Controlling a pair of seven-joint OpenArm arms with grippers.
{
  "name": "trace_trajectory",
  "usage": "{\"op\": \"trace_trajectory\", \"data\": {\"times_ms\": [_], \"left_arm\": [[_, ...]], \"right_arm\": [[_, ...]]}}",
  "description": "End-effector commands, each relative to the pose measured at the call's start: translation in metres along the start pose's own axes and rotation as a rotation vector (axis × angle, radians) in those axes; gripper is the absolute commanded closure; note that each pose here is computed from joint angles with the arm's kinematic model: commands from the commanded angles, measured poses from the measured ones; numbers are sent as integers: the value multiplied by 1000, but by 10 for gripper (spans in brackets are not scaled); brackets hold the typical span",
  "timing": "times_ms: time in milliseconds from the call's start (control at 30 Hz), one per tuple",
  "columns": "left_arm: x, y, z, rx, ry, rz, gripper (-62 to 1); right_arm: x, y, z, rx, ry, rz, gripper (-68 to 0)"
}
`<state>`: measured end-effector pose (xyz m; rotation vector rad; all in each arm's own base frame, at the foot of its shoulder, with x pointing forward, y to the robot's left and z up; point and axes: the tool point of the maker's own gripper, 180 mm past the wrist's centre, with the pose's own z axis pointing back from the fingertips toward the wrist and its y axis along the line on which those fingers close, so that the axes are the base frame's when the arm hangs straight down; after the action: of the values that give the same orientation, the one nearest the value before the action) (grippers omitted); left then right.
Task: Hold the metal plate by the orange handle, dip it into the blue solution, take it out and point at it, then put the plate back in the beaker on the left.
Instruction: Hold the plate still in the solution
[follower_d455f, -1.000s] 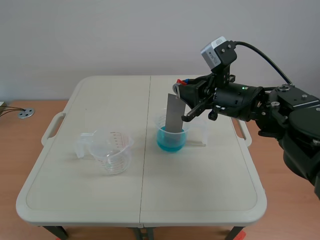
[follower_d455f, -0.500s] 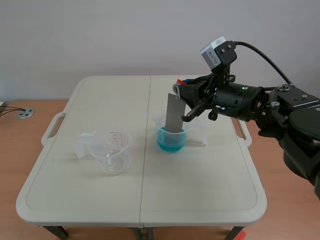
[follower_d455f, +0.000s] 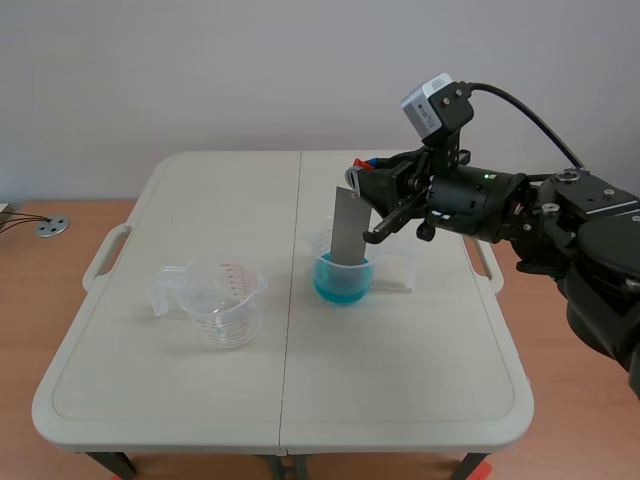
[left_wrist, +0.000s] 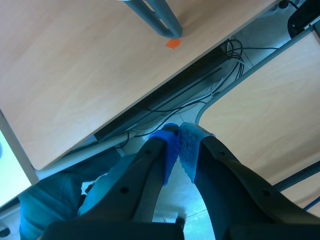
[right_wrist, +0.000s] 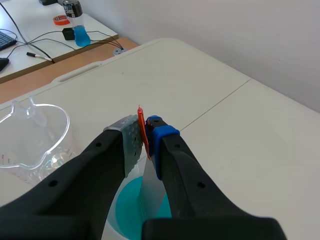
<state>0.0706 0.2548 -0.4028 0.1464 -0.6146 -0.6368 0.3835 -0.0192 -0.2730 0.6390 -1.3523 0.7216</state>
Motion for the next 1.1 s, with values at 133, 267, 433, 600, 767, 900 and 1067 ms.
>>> {"op": "trace_trajectory", "data": {"times_ms": [133,267,433,600,767,900,1067], "left_arm": [[5,0,1,0,-14,6,-27],[5,-1,1,-5,-14,6,-27],[5,-1,1,-4,-15,6,-27],[5,-1,1,-4,-15,6,-27],[5,-1,1,-5,-15,6,-27],[5,-1,1,-8,-15,7,-27],[5,-1,1,-8,-15,7,-27]], "right_arm": [[11,-5,-3,6,-17,20,-13],[11,-5,-3,6,-17,20,-13],[12,-5,-3,6,-21,21,-13],[14,-4,-3,6,-39,19,-13],[17,-4,-3,7,-51,20,-13],[20,-3,-3,9,-57,27,-13],[27,-2,-4,14,-71,41,-13]]}}
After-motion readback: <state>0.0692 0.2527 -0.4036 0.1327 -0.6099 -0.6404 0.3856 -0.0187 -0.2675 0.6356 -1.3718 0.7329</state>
